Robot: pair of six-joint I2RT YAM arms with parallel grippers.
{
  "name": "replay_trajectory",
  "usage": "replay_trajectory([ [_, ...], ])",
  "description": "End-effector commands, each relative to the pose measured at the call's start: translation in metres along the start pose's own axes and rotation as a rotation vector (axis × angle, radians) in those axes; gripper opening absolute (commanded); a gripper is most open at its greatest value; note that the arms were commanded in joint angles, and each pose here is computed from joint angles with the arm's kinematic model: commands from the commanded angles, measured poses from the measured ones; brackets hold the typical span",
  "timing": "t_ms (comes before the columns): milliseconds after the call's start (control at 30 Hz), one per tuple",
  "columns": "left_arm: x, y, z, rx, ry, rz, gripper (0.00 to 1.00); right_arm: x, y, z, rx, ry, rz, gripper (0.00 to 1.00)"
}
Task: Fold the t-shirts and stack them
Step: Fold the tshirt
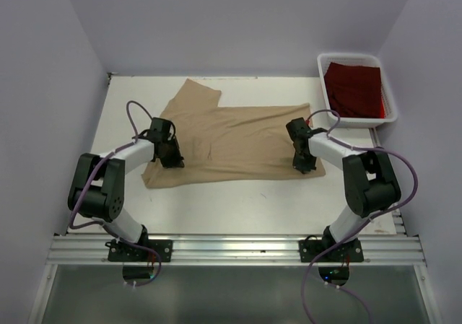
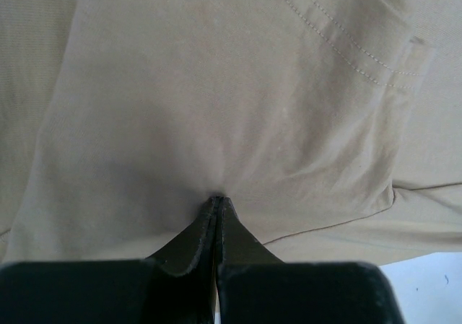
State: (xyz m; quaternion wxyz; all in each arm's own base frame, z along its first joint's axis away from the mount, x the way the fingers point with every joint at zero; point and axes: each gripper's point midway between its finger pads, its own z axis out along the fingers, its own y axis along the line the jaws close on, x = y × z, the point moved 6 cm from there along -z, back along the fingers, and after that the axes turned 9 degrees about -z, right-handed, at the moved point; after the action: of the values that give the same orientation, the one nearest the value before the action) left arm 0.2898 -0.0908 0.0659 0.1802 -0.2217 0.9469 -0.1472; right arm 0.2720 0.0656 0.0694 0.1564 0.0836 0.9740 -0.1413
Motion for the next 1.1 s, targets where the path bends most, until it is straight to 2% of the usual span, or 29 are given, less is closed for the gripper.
replay_trajectory([
  [0,0.052,0.05,-0.015,-0.253,0.221,-0.035,0.0,0.044,-0.015,-0.005,0.024,0.184,0.01,0.0],
  [233,0.062,0.047,-0.041,-0.227,0.256,-0.052,0.0,0.068,-0.022,-0.018,-0.005,0.246,0.042,0.0],
  [400,0.076,0.047,-0.051,-0.181,0.292,-0.089,0.0,0.074,-0.029,-0.034,-0.04,0.215,0.074,0.0],
  [500,0.066,0.033,-0.062,-0.095,0.232,-0.087,0.0,0.068,-0.029,-0.045,-0.094,0.163,0.072,0.0],
  [600,0.034,0.008,-0.079,0.003,0.067,-0.062,0.0,0.048,-0.024,-0.061,-0.179,0.082,0.034,0.0],
  [667,0.004,-0.013,-0.093,0.071,-0.062,-0.043,0.15,0.027,-0.021,-0.077,-0.226,-0.008,0.03,0.0],
  [733,-0.025,-0.035,-0.101,0.133,-0.163,-0.028,0.33,0.005,-0.015,-0.091,-0.292,-0.096,0.0,0.19],
  [800,-0.047,-0.045,-0.101,0.132,-0.227,-0.016,0.42,-0.008,-0.013,-0.098,-0.31,-0.131,-0.026,0.35],
  [833,-0.065,-0.057,-0.098,0.126,-0.246,-0.019,0.51,-0.019,-0.011,-0.107,-0.334,-0.161,-0.031,0.52],
  [900,-0.099,-0.078,-0.102,0.136,-0.308,-0.001,0.58,-0.028,-0.009,-0.109,-0.33,-0.163,-0.056,0.63],
  [933,-0.107,-0.077,-0.078,0.087,-0.269,-0.001,0.64,-0.037,-0.006,-0.117,-0.353,-0.185,-0.06,0.67],
  [1000,-0.139,-0.096,-0.075,0.091,-0.305,0.025,0.65,-0.043,-0.003,-0.121,-0.382,-0.197,-0.077,0.7],
  [1033,-0.144,-0.093,-0.046,0.045,-0.252,0.034,0.68,-0.046,-0.002,-0.126,-0.398,-0.21,-0.081,0.72],
  [1067,-0.152,-0.094,-0.039,0.026,-0.243,0.039,0.69,-0.046,-0.001,-0.129,-0.418,-0.216,-0.087,0.74],
])
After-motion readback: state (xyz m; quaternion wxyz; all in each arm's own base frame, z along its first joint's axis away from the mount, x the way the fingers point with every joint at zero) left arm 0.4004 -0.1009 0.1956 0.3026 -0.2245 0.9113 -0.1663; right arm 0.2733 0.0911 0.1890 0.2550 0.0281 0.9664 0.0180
